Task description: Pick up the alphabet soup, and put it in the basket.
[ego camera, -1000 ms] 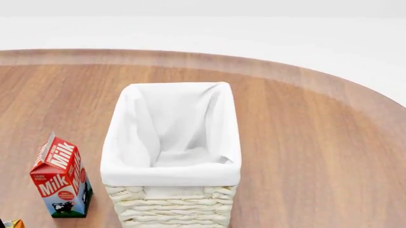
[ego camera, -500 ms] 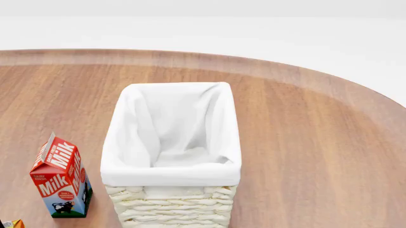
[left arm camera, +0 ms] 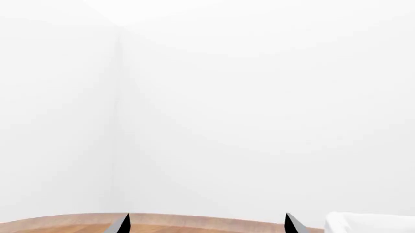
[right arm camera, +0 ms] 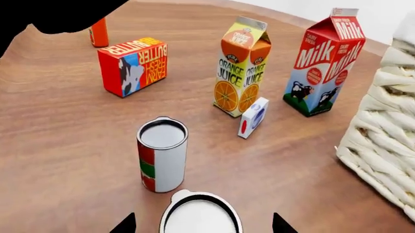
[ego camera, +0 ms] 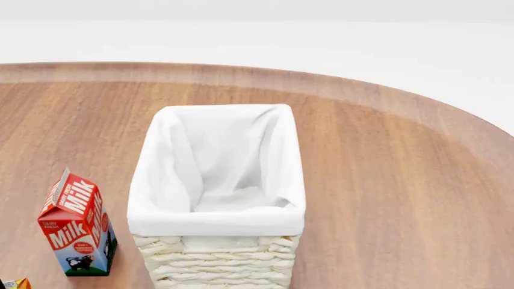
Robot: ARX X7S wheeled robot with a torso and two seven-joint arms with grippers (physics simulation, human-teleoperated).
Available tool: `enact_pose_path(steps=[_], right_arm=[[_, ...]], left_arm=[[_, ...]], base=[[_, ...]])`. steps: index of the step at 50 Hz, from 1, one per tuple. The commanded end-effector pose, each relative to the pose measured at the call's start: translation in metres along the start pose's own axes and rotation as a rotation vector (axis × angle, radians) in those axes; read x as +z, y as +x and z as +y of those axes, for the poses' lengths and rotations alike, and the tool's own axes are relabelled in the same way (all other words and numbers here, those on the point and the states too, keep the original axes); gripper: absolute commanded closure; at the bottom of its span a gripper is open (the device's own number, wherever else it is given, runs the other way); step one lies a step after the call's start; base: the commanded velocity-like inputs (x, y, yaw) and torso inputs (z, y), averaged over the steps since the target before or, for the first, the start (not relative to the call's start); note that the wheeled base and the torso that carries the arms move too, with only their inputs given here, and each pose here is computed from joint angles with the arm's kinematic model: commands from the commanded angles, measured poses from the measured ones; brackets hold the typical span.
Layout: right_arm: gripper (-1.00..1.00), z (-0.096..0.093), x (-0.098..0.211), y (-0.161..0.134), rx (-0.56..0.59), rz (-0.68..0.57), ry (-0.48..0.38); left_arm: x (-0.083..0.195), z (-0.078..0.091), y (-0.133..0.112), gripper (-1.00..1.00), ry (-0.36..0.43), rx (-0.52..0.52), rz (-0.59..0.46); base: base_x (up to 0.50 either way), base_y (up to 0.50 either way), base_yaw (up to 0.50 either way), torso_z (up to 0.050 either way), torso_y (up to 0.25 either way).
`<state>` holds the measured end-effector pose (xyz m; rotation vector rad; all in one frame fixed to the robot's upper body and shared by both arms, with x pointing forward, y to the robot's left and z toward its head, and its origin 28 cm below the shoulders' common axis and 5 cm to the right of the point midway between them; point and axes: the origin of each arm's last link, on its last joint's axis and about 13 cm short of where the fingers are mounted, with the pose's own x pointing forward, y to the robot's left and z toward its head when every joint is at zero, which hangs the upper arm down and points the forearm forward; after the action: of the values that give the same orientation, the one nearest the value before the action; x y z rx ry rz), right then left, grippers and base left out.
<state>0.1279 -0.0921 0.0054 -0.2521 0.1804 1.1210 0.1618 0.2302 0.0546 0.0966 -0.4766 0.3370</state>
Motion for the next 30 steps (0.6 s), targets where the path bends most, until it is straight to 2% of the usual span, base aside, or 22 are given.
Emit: enact_pose_path(steps=[1, 30], right_arm=[[-1.00, -0.003, -0.002, 0.003, -0.003, 0.015, 0.007], [-1.00, -0.004, -0.012, 0.014, 0.016, 0.063, -0.002]], left_arm=[[0.000, 0.000, 0.000, -1.00, 0.001, 0.000, 0.000], [0.001, 0.000, 0.000, -1.00, -0.001, 0.004, -0.004]], base=[[0.00, 0.00, 0.00, 0.000, 0.000], [0.00, 0.00, 0.00, 0.000, 0.000]])
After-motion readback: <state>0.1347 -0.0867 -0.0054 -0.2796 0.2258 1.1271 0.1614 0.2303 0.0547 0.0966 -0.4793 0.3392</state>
